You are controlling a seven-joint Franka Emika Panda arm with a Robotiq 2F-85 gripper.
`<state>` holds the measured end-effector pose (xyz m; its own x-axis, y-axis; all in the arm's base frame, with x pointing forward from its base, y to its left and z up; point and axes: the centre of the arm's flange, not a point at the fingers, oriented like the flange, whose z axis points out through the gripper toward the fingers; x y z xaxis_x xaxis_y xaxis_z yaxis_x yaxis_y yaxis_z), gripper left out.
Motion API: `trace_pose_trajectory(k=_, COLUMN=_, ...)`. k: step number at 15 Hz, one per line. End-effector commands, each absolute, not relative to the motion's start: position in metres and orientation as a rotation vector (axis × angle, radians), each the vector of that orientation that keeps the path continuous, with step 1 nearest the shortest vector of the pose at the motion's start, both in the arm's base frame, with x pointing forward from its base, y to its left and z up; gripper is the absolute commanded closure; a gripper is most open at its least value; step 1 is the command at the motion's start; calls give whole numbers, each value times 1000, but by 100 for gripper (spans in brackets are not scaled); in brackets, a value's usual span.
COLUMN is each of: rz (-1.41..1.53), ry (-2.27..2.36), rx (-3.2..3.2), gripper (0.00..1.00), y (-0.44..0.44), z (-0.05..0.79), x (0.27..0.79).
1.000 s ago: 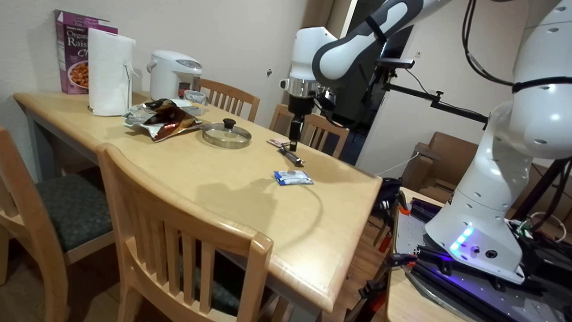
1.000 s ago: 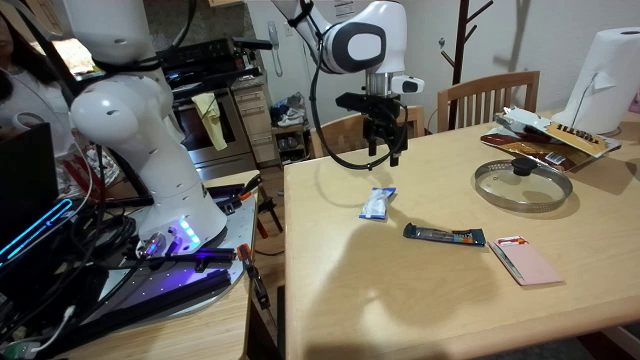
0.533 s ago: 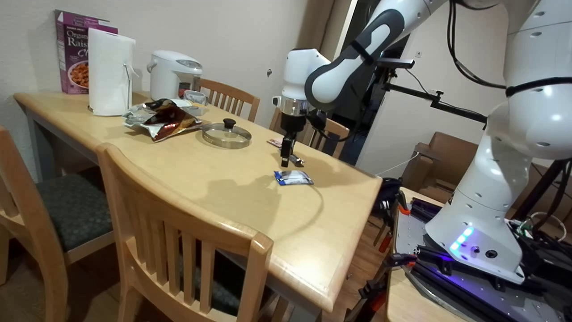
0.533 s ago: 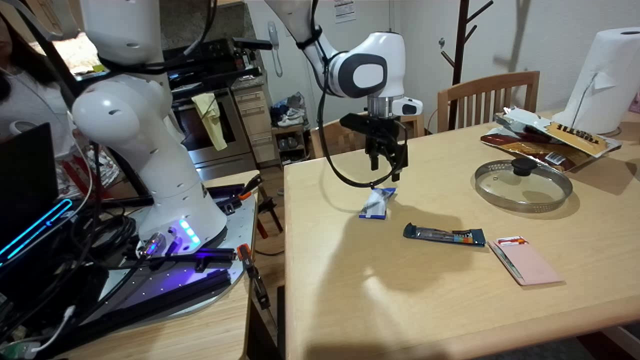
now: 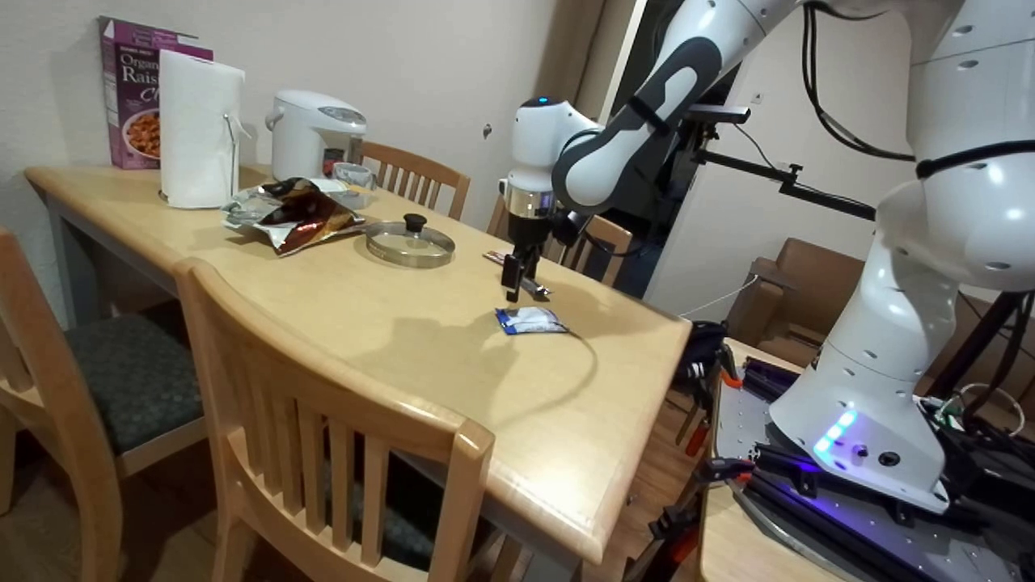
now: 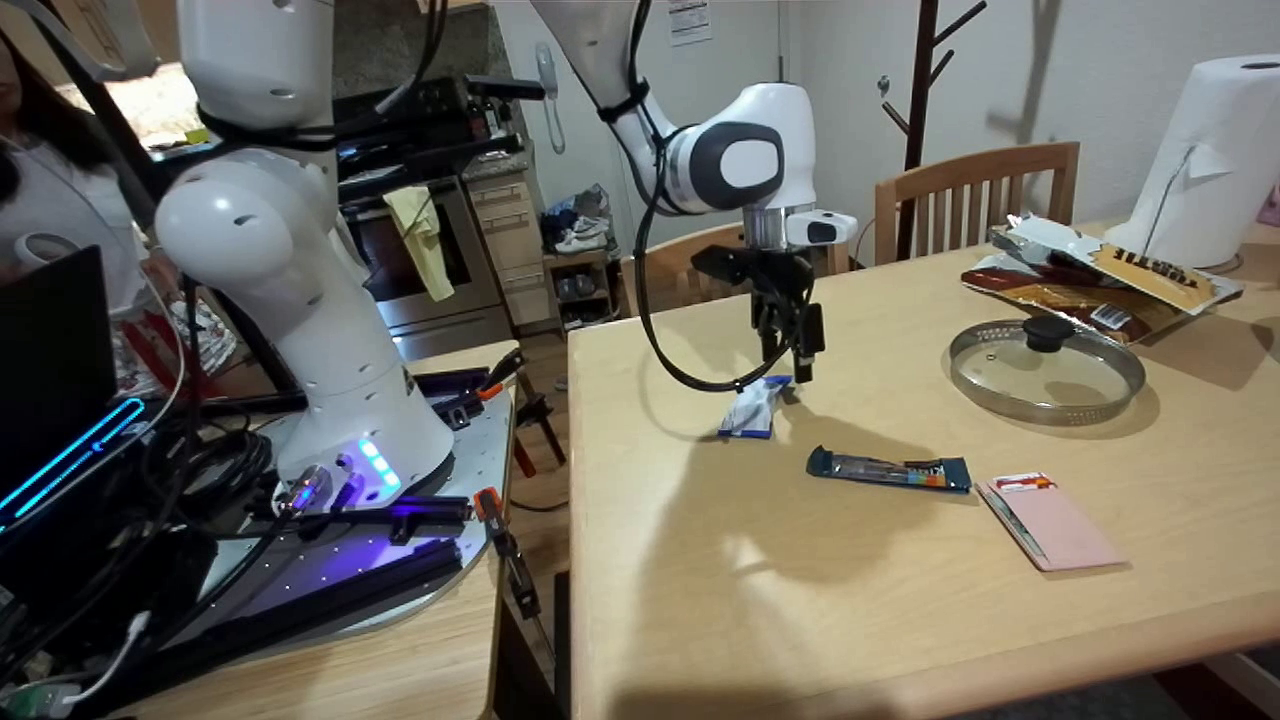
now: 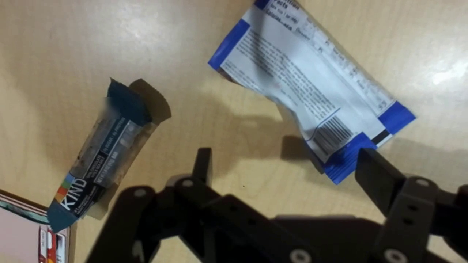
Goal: Move the white and blue packet backwards
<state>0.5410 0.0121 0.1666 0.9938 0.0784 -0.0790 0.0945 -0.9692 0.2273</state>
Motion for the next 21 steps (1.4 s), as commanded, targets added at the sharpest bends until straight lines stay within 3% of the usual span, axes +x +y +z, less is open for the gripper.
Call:
trace_pose_trajectory(k=1, rz=-102, ry=127, rx=2904, gripper=0, y=12, z=167, x=541)
trace_pose_trajectory(k=17, rz=81, ry=825, rx=2666, gripper=0, y=17, z=167, x=538)
trace_pose_trajectory(k=21, rz=255, ry=865, rx=2543, gripper=0, y=13, z=172, x=536)
